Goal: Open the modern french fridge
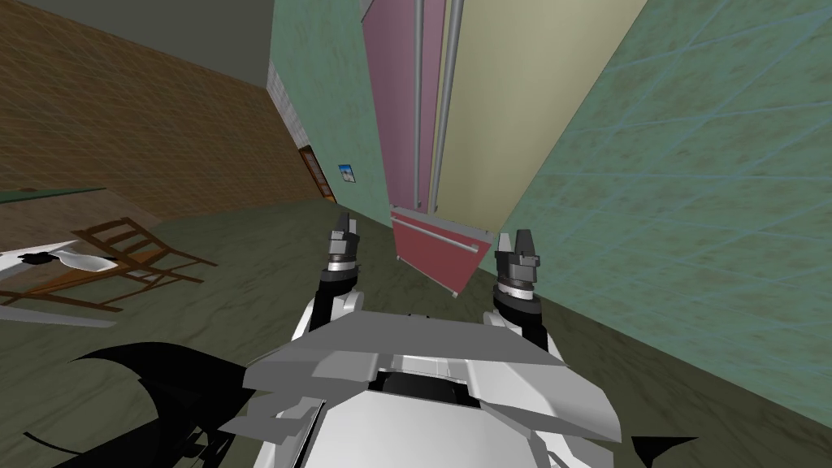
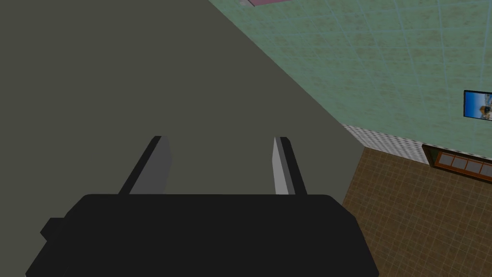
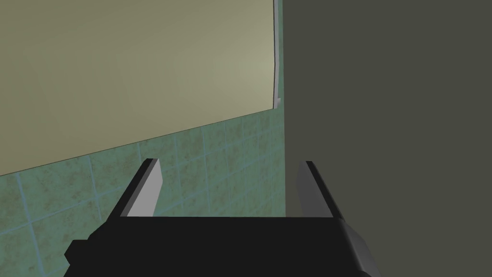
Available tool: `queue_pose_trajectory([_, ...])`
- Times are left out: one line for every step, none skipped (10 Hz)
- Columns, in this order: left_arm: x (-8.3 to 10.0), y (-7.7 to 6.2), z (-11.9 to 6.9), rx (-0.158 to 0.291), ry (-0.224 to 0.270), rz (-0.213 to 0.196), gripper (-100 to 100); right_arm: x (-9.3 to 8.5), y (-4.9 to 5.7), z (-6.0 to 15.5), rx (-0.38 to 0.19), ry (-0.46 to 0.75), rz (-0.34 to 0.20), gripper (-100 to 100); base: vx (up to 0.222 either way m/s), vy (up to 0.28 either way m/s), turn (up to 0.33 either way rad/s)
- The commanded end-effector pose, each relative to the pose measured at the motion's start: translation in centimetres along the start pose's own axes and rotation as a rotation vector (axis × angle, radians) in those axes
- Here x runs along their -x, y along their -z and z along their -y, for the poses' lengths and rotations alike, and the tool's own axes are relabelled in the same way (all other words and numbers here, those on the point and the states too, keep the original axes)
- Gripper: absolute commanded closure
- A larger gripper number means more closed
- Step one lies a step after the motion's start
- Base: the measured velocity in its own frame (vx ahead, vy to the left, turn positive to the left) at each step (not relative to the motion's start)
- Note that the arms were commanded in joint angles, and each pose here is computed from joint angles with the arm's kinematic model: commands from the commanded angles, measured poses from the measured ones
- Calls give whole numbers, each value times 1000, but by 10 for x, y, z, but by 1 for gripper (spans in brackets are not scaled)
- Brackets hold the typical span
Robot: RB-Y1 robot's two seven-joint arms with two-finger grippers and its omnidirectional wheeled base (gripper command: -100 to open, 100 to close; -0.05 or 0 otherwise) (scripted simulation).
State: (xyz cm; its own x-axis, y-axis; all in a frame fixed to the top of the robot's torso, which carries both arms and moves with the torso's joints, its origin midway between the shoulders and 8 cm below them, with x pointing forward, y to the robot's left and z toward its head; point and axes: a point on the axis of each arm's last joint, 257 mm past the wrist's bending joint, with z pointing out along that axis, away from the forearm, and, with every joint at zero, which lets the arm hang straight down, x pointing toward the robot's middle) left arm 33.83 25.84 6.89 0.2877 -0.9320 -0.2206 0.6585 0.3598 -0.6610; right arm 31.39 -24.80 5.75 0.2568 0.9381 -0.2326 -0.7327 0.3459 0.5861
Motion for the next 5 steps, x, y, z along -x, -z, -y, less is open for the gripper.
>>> queue_pose_trajectory([0, 0, 0, 0, 0, 0, 0, -10, -1, 4, 2, 19, -48, -100, 21, 17, -23])
queue_pose_trajectory([0, 0, 0, 1, 0, 0, 0, -15, -1, 6, 2, 30, -73, -100, 30, 42, -24])
queue_pose_trajectory([0, 0, 0, 1, 0, 0, 0, -22, -1, 10, 2, 44, -99, -100, 37, 59, -24])
queue_pose_trajectory([0, 0, 0, 1, 0, 0, 0, -29, -2, 14, 3, 61, -127, -100, 46, 64, -28])
queue_pose_trajectory([0, 0, 0, 1, 0, 0, 0, -36, -2, 18, 4, 80, -157, -100, 52, 55, -30])
